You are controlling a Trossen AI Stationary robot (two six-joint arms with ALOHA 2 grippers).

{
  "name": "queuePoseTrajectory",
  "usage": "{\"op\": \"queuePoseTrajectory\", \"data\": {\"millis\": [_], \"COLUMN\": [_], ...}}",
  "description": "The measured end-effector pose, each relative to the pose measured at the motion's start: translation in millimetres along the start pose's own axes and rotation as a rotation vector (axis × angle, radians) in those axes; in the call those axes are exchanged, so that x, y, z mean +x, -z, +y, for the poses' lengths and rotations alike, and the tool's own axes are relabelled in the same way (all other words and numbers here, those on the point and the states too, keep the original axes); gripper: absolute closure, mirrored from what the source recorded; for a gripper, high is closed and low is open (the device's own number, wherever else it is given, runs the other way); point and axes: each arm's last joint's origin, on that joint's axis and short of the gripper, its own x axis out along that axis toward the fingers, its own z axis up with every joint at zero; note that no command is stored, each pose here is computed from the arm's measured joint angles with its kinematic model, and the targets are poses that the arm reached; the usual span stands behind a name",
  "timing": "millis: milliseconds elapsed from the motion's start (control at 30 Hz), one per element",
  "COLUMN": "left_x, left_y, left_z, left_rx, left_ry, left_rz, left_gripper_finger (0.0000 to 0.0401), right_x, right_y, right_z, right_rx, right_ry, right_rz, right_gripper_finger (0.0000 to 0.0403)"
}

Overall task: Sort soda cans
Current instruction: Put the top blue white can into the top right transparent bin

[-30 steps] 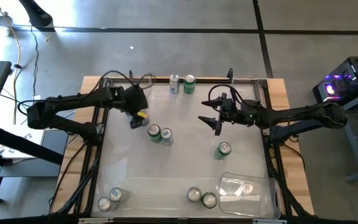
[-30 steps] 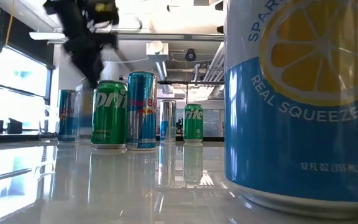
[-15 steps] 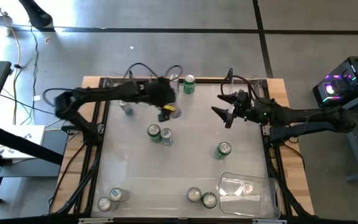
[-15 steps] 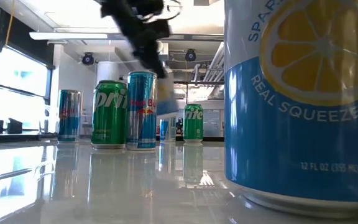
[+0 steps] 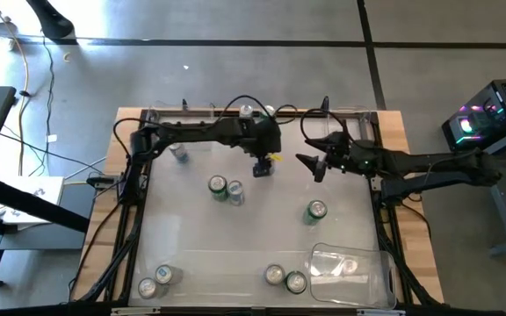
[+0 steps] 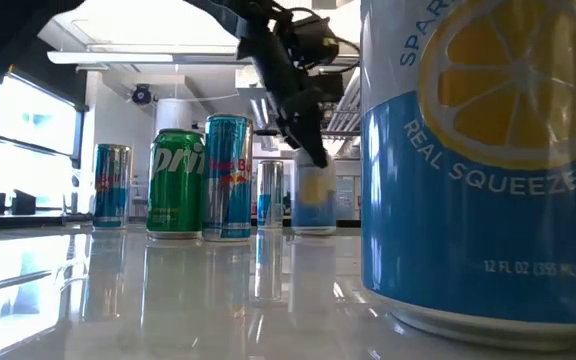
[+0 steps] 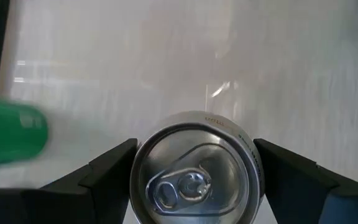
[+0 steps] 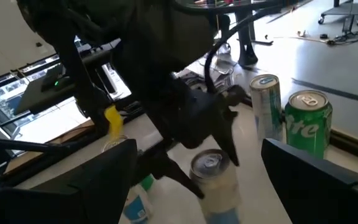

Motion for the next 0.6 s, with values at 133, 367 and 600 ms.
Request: {"op": "queuePoseTrajectory", "data": {"millis": [133,367,600], "left_x": [7.5,9.7,1.0], "left_y": [-3.4,-2.5,-0.8], "left_z": [-0.8,4.8,10.9], "left_rx": [-0.006,-0.048,-0.075], "left_ry": [0.012,0.036,0.134], "left_rz": [-0.006,-0.016,-0.018], "left_gripper_finger": [0.0112,0.0085,0.0051], "right_x": [1.2,1.2,1.2], "right_y": [1.4,1.6,3.6], "right_z": [-0.1,-0.2,-1.3], "right_rx": [0.01,0.013,-0.013], "right_ry": [0.004,0.005,0.016], "right_rz": [0.01,0.012,0.032], "right_gripper_finger": [0.0062,0.0062,0.0062]}}
